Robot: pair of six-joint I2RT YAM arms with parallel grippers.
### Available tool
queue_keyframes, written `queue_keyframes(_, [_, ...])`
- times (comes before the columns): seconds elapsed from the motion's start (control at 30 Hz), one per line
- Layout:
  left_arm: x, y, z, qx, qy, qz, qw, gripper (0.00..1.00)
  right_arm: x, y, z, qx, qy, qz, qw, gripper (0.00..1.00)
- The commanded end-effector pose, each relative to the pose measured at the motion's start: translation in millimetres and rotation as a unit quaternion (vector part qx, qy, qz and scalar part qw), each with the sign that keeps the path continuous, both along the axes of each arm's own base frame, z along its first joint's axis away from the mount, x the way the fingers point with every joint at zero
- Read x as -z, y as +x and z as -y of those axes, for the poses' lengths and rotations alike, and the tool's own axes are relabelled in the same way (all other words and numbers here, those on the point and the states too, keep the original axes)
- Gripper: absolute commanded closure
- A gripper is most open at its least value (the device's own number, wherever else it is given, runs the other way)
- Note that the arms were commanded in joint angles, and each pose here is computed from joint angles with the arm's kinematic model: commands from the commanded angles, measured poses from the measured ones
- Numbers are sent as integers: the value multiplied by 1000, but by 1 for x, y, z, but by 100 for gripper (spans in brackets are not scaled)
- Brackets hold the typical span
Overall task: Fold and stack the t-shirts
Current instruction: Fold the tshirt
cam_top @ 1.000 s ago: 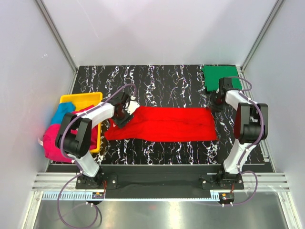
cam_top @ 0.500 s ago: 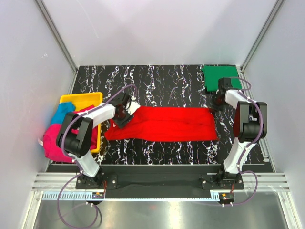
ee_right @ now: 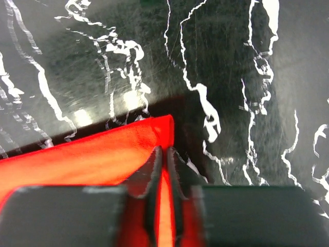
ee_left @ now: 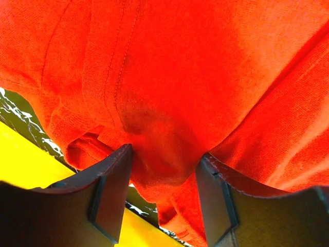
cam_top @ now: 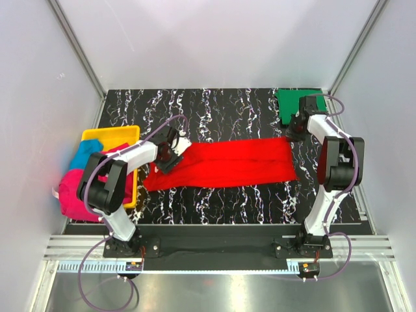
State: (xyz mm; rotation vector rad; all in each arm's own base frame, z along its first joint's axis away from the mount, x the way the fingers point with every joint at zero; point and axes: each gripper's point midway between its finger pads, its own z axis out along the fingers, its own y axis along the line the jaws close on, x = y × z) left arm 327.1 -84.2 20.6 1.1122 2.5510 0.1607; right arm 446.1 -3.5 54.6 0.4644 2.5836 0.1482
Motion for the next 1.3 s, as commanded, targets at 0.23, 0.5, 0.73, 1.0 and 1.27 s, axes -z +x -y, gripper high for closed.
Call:
queue_keyframes(0.23, [-56, 1, 24, 18, -67, 7, 998, 27, -15, 5, 5, -15, -18, 14, 1000, 53])
queue_keyframes(0.5, [-70, -30, 13, 4, -93, -39, 995, 24, -45, -9, 3, -23, -18, 36, 999, 51])
queue_keyframes(0.73, [-25, -60, -27, -31, -1, -63, 998, 21, -31, -7, -1, -32, -9, 25, 999, 49])
queue_keyframes(1.0, [-7, -43, -15, -45, -20, -66, 997, 44, 2, 15, -9, -45, 16, -9, 999, 53])
queue_keyframes(1.27, [8, -9, -21, -46, 22, -45, 998, 75, 33, -14, -5, -32, 8, -49, 998, 99])
